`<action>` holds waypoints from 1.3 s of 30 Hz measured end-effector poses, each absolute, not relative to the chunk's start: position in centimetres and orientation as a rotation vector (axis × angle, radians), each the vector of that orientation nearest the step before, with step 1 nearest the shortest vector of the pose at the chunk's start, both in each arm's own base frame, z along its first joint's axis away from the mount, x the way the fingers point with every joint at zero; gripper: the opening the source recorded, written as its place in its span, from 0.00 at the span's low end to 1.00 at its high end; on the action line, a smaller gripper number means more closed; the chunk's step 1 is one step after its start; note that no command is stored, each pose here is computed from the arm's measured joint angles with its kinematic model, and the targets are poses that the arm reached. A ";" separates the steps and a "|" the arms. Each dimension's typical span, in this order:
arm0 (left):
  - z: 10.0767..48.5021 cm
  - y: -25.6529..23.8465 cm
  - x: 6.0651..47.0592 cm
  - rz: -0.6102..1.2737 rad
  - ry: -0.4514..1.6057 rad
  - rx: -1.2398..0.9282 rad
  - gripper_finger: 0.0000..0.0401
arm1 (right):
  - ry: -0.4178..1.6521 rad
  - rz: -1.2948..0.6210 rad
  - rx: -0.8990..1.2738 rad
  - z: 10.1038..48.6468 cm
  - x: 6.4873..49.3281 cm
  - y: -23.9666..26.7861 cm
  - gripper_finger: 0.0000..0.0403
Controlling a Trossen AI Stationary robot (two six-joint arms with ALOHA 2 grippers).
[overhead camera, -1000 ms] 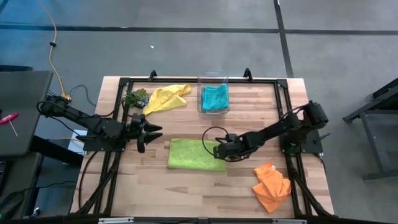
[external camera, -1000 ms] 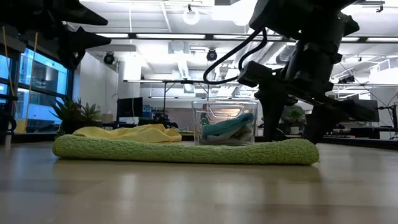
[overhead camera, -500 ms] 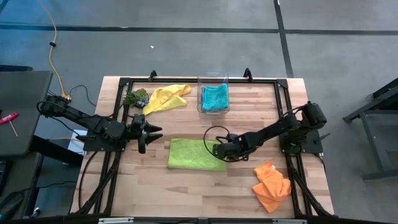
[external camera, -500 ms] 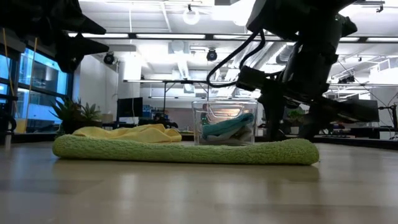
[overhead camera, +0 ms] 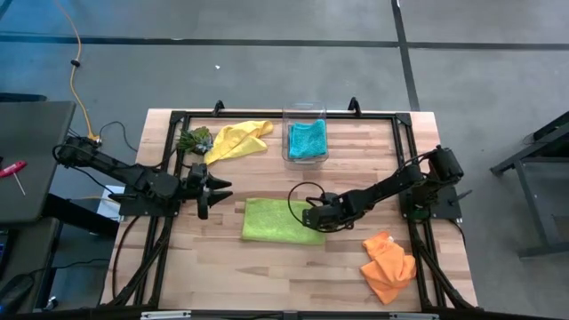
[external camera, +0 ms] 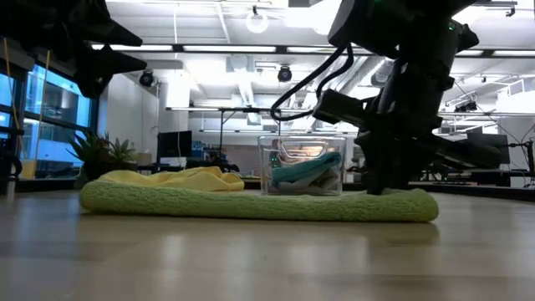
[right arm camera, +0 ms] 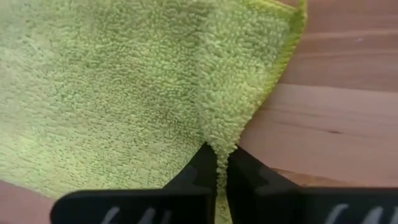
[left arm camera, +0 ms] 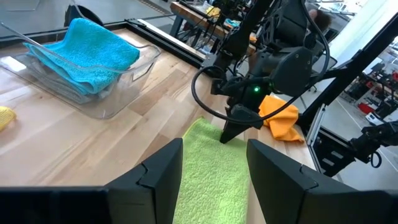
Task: Fold microfiber towels
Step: Fold the green microfiber cloth
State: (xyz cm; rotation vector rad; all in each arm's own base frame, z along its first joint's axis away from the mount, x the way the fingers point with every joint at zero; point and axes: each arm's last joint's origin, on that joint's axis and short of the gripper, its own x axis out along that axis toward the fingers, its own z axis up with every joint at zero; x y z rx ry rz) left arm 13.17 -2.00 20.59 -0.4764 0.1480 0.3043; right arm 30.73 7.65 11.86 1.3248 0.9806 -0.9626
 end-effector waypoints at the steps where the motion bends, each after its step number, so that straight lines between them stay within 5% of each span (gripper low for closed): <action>1: 20.6 -2.0 13.2 0.304 0.148 -0.476 0.42 | 0.991 -0.962 1.308 11.9 30.6 7.6 0.02; 24: 21.0 -2.0 13.2 0.301 0.106 -0.511 0.42 | 0.993 -1.025 1.251 16.1 17.1 4.6 0.00; 39: 21.0 -1.9 13.2 0.349 0.089 -0.505 0.42 | 0.797 -0.783 1.298 18.8 21.1 5.5 0.00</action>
